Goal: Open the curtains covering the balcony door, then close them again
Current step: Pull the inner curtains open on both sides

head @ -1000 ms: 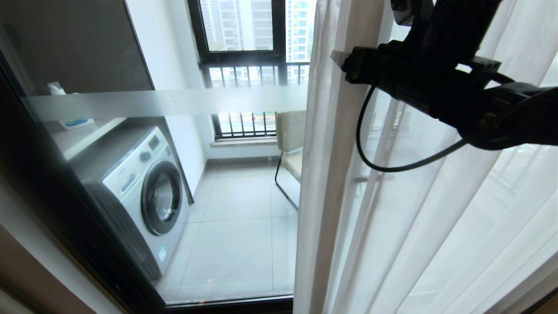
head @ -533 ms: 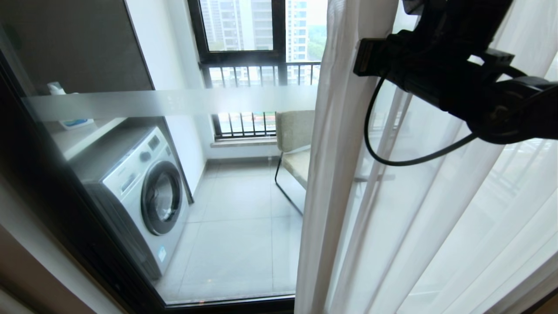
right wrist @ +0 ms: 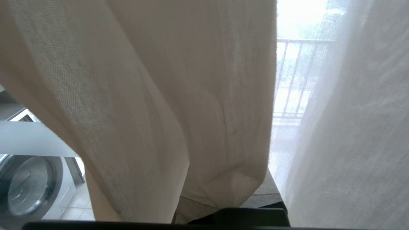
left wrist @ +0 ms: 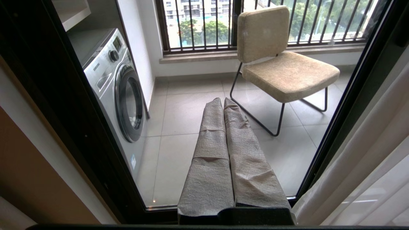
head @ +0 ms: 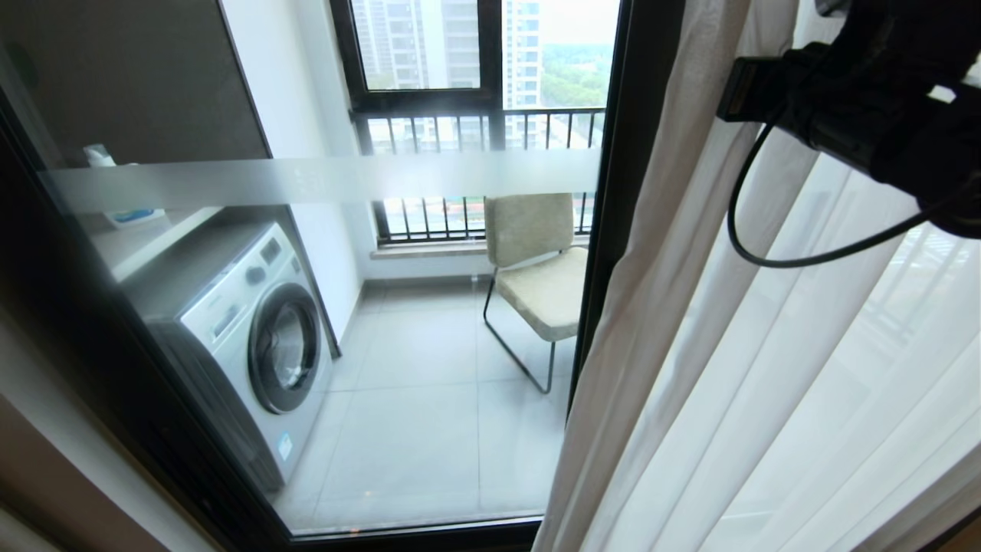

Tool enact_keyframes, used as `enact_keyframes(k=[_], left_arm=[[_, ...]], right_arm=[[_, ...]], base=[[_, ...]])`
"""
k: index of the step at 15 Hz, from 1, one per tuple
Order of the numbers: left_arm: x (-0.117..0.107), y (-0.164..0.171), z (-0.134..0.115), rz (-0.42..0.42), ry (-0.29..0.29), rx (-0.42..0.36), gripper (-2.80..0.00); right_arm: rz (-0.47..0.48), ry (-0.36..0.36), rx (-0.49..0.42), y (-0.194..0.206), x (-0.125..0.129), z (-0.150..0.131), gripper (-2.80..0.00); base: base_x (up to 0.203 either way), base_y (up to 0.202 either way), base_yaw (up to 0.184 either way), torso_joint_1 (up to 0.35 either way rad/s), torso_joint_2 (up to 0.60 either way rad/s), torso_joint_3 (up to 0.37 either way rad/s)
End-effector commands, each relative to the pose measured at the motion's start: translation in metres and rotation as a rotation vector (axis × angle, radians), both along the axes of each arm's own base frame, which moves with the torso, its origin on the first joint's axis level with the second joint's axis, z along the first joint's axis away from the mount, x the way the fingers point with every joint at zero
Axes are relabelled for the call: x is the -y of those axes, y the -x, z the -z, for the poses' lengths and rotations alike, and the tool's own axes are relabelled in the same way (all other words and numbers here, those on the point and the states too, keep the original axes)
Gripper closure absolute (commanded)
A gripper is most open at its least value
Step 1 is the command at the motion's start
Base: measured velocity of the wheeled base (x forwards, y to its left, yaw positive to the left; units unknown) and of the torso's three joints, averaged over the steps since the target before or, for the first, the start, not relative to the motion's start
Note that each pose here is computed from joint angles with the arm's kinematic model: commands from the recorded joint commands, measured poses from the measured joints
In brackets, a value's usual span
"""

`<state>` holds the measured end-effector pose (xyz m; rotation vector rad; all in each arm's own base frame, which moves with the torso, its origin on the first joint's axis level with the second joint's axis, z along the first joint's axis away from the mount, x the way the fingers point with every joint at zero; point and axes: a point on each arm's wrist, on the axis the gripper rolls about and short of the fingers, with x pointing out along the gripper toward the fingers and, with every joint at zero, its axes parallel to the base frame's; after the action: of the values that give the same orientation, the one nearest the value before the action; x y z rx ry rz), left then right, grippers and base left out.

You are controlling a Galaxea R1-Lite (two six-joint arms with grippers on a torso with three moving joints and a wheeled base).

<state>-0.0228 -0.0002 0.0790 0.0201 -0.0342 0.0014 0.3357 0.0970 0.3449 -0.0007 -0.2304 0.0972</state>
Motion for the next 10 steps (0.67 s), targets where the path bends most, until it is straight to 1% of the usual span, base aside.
enact_keyframes(k=[1,4,8,10], left_arm=[[0.000,0.000,0.000,0.000,0.000,0.001,0.00],[0.000,0.000,0.000,0.000,0.000,0.001,0.00],[0.000,0.000,0.000,0.000,0.000,0.001,0.00],[0.000,0.000,0.000,0.000,0.000,0.001,0.00]], right_arm=[[0.044,-0.004,0.014,0.007,0.017,-0.005,0.00],[0.077,-0.002,0.009,0.008,0.029,-0.004,0.00],[0.078,-0.005,0.027,0.012,0.030,-0.009,0.00],[0.077,-0.003,0.020,0.013,0.030,-0.008,0.00]], base=[[0.000,0.000,0.000,0.000,0.00,0.000],[0.000,0.000,0.000,0.000,0.00,0.000],[0.000,0.000,0.000,0.000,0.00,0.000],[0.000,0.000,0.000,0.000,0.00,0.000]])
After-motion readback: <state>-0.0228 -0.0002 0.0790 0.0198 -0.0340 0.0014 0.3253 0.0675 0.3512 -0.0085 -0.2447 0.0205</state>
